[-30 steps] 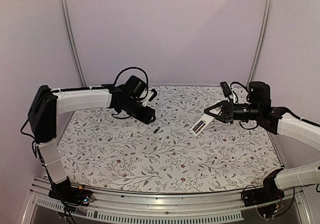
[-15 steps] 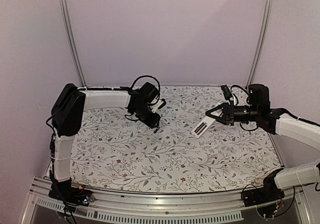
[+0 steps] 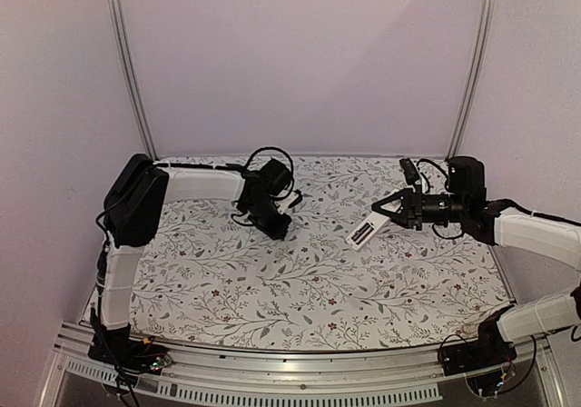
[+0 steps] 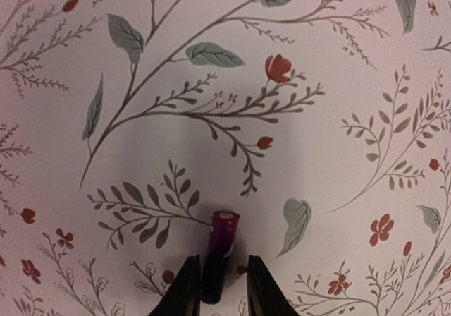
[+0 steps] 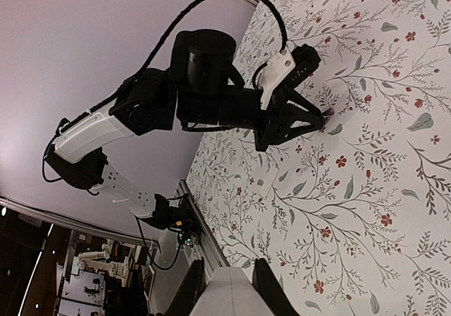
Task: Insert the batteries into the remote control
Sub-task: Pick up the battery from the center of the board.
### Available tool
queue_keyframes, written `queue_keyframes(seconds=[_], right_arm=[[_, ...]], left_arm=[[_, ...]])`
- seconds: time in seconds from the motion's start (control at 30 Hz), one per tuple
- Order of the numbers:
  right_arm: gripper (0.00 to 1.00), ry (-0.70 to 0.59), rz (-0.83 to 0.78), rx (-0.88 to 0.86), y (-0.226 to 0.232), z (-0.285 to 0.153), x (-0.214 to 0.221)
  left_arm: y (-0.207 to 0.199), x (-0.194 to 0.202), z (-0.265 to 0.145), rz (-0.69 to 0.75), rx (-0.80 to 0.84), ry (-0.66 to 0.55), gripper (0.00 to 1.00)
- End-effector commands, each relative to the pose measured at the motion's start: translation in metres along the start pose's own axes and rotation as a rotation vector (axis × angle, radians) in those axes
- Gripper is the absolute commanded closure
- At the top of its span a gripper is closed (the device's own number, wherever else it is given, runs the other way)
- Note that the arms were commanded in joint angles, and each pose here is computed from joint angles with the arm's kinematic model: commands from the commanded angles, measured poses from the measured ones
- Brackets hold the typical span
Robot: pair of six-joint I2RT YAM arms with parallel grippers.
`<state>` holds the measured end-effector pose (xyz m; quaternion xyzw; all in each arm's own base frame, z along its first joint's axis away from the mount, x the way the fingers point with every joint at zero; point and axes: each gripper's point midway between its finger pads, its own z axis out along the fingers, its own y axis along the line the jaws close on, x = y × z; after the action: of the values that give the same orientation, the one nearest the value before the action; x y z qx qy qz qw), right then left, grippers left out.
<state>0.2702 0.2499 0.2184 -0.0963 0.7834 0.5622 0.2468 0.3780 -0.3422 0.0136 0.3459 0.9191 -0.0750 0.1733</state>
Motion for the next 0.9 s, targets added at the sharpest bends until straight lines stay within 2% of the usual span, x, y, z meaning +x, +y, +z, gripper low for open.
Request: queue_keyframes(seconds=[0.0,0.23,0.37,0.6,0.87], right_arm=[[1.0,-0.01,0.009,-0.031,-0.001,0.003,-0.003],[1.0,-0.012,0.03,-0.033,-0.011,0.01,-0.005],[1.0,-0.04,0.008,-0.064,-0.007,0.012,-0.009],[1.0,-0.021,0.013,-0.083,-0.003,0.028,-0.005],[1.0,0.04,0.056,-0.122,-0.008,0.06,-0.002]], left_arm=[[-0.011,0.017,0.013,0.021,-0.002,0.054,0.8],[-0.008,0.027,0.0,0.024,-0.043,0.051,1.0],[-0.019,0.018,-0.043,0.025,-0.022,-0.04,1.0],[-0.072,0.004,-0.141,0.052,0.117,-0.215,1.0],[-0.12,0.007,-0.216,0.021,0.283,-0.281,1.0]])
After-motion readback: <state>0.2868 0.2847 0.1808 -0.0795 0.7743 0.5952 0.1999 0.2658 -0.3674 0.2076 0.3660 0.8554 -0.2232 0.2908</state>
